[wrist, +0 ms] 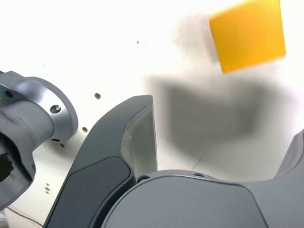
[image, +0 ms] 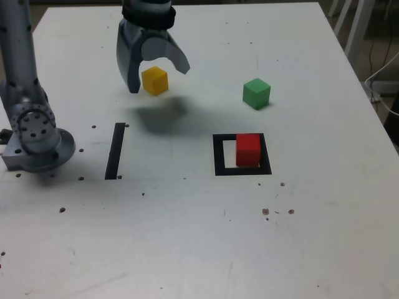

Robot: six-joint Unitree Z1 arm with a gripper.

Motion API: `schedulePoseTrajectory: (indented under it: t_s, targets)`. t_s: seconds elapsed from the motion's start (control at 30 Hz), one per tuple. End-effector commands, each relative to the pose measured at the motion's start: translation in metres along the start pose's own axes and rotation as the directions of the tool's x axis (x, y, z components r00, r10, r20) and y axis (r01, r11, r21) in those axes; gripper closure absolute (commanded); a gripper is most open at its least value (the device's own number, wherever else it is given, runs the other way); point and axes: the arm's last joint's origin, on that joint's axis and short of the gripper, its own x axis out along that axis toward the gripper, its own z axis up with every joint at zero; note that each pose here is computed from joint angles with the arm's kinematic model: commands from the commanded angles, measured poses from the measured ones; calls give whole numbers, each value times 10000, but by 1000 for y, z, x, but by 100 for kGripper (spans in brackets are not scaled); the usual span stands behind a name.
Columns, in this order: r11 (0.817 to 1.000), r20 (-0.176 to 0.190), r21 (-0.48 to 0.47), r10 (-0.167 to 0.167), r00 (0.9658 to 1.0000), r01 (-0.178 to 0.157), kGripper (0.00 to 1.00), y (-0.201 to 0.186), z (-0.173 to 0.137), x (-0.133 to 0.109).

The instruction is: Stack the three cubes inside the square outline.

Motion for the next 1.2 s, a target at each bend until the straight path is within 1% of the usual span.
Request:
schedulePoseTrajectory:
  t_s: [0.0, 0.23, 0.37, 0.5, 0.63, 0.83, 1.03, 1.17]
  targets:
    - [9997, -110, -226, -86, 9999, 83, 1, 7, 3, 4]
    - [9974, -349, -652, -331, 9988, 308, 1, 24, 12, 15]
    - [9958, -508, -772, -533, 9973, 493, 1, 34, 19, 23]
    - [9938, -644, -860, -759, 9950, 703, 1, 44, 27, 30]
    - [9921, -713, -921, -918, 9932, 850, 2, 53, 34, 35]
    - [9907, -729, -941, -1053, 9918, 982, 5, 63, 43, 37]
    - [9903, -911, -822, -1193, 9887, 1120, 16, 66, 51, 39]
    - [9903, -989, -740, -1249, 9872, 1179, 29, 66, 54, 42]
